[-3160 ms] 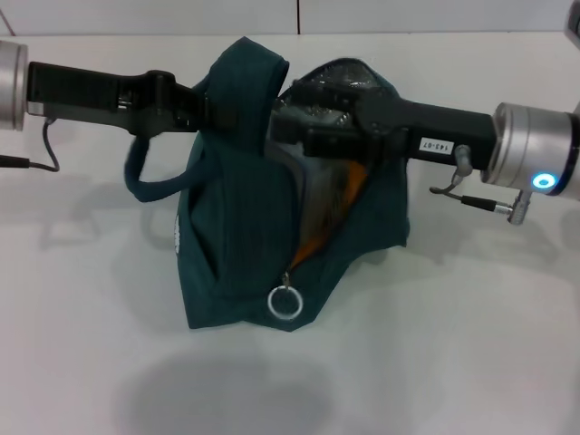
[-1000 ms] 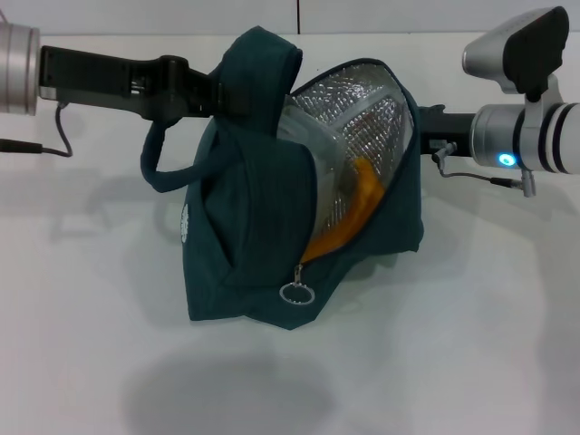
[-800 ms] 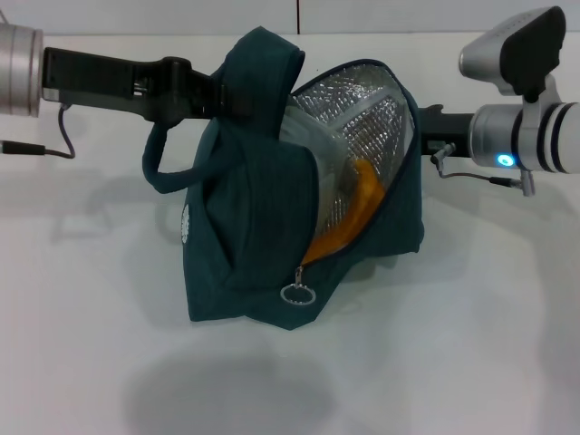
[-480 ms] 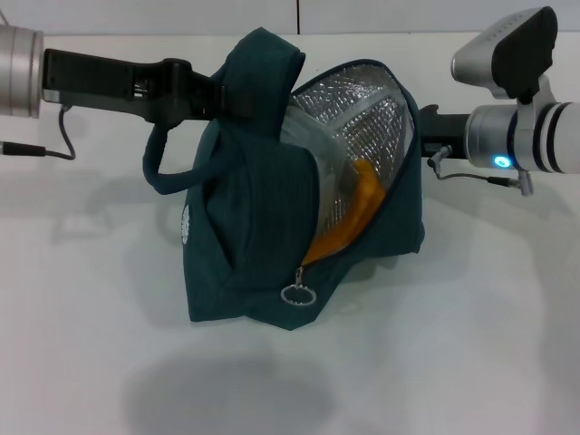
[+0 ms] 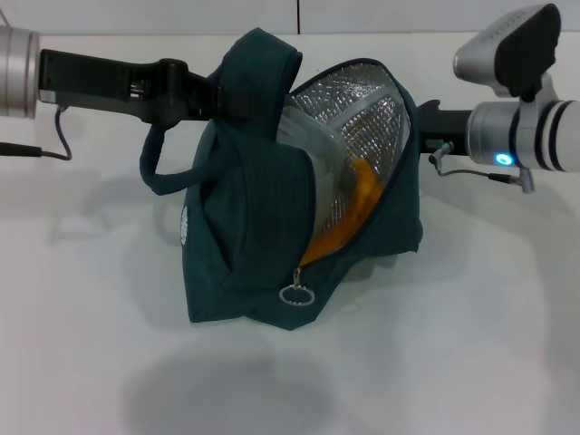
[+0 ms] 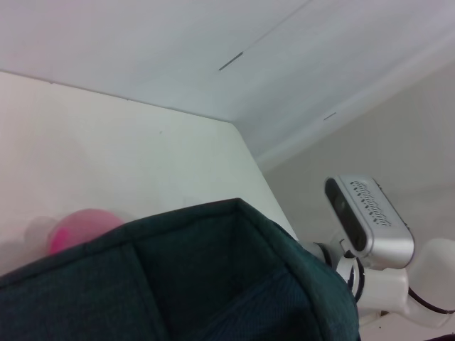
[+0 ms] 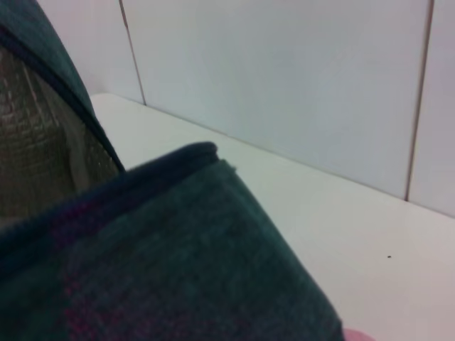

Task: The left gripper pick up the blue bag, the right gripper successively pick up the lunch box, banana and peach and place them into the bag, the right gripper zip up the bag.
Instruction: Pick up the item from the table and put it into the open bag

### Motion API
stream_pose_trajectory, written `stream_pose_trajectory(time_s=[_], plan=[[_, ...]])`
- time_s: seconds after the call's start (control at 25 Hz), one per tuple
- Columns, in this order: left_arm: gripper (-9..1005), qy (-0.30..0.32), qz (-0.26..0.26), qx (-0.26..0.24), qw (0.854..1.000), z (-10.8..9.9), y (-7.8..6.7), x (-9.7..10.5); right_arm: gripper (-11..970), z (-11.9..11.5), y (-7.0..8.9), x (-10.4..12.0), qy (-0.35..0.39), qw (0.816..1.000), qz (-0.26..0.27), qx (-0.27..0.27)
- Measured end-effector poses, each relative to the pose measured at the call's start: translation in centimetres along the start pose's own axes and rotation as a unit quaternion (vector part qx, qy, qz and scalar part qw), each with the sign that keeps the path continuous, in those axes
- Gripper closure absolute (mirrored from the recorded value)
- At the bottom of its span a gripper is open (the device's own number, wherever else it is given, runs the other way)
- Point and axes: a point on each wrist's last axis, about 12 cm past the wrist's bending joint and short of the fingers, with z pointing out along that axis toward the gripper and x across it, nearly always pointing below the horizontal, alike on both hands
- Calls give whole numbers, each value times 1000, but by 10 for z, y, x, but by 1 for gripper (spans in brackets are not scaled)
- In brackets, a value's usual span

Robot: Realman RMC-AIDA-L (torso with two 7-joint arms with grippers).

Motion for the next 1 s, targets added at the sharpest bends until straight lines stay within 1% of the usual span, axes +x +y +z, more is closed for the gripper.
stream_pose_trajectory(time_s=[0.28, 0.44, 0.52, 0.64, 0.72, 0.84, 0.92, 1.0], plan=[[959, -3, -2, -1, 1000, -3, 1, 0, 802, -14, -7, 4, -33, 999, 3, 17], [959, -4, -4, -2, 1000, -4, 2, 1, 827, -32, -19, 8, -75, 996, 25, 41], [959, -4, -6, -3, 1000, -4, 2, 2, 840, -46, -25, 9, -108, 992, 41, 47], [959, -5, -8, -4, 1000, -5, 3, 4, 851, -70, -33, 12, -174, 982, 71, 37], [959, -7, -12, -5, 1000, -7, 5, 6, 859, -87, -33, 12, -222, 971, 86, 13], [959, -8, -15, -7, 1000, -9, 6, 8, 871, -115, -28, 10, -304, 947, 89, -43], [959, -9, -16, -8, 1000, -10, 7, 9, 878, -125, -21, 7, -337, 935, 81, -80], [959, -10, -15, -7, 1000, -10, 7, 8, 890, -130, -6, 1, -358, 920, 60, -147]])
